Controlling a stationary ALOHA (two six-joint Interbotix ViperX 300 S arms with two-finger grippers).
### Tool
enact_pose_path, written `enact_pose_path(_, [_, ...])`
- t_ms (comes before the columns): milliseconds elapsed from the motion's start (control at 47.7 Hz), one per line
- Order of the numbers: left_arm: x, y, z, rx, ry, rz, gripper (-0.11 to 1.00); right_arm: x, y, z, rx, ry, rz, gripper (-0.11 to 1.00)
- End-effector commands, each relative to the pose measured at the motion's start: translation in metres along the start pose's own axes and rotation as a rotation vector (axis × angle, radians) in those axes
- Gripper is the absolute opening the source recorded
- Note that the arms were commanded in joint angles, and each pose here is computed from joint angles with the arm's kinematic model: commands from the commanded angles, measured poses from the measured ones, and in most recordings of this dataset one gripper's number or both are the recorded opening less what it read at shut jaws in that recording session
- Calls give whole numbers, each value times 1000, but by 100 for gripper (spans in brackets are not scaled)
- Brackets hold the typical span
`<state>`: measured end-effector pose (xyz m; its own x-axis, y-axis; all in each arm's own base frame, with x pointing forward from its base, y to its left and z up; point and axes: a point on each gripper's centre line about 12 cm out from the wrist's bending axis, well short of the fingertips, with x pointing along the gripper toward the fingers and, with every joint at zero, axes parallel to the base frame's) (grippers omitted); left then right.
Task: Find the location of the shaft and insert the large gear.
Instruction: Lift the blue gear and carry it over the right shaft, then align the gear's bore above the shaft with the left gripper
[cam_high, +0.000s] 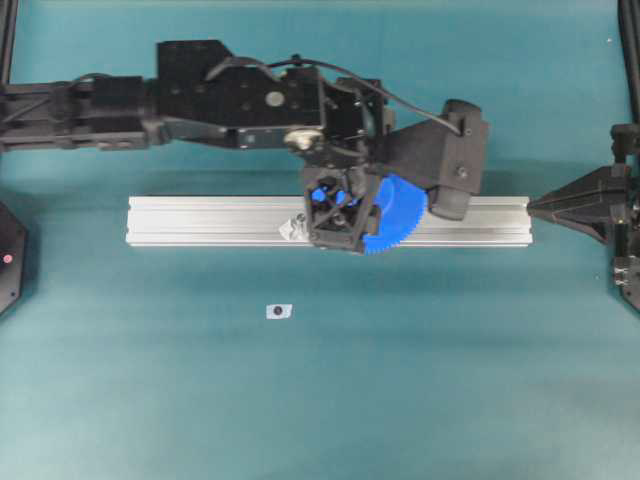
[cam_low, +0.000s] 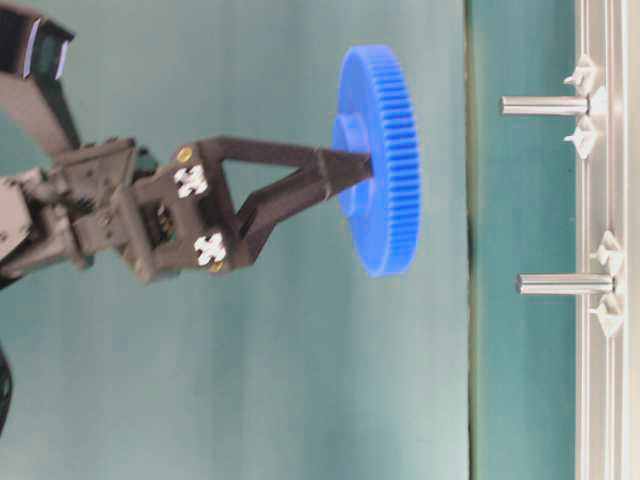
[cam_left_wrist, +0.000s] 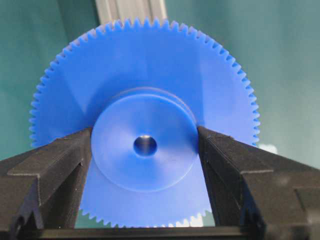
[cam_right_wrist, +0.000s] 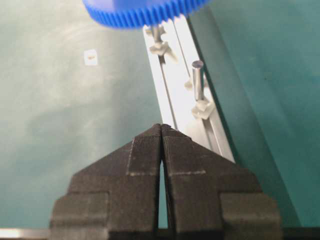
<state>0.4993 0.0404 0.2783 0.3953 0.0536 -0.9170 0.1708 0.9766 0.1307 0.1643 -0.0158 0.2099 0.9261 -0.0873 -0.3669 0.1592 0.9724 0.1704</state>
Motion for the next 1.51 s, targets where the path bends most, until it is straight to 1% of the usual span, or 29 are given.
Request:
enact_pose_path(0, [-19,8,12,0,-53,22,71,0,1,5,7,-12,0,-1])
enact_pose_path(251, [0,13,19,5,-21,15,71,0,0,4,7,-11,0,-1])
enact_pose_path(419, [13,15,25,19,-16,14,71,-1,1,4,7,-18,2,-1])
enact_pose_path(566, [21,16,26,21,-9,13,71,-2,1,5,7,-24,3,-1])
enact_pose_path(1048, [55,15,21,20,44,-3,71,-3,0,2,5,-9,0,-1])
enact_pose_path(1488, [58,34,13,-3,54,8,71,-3,0,1,6,-8,-1,-1])
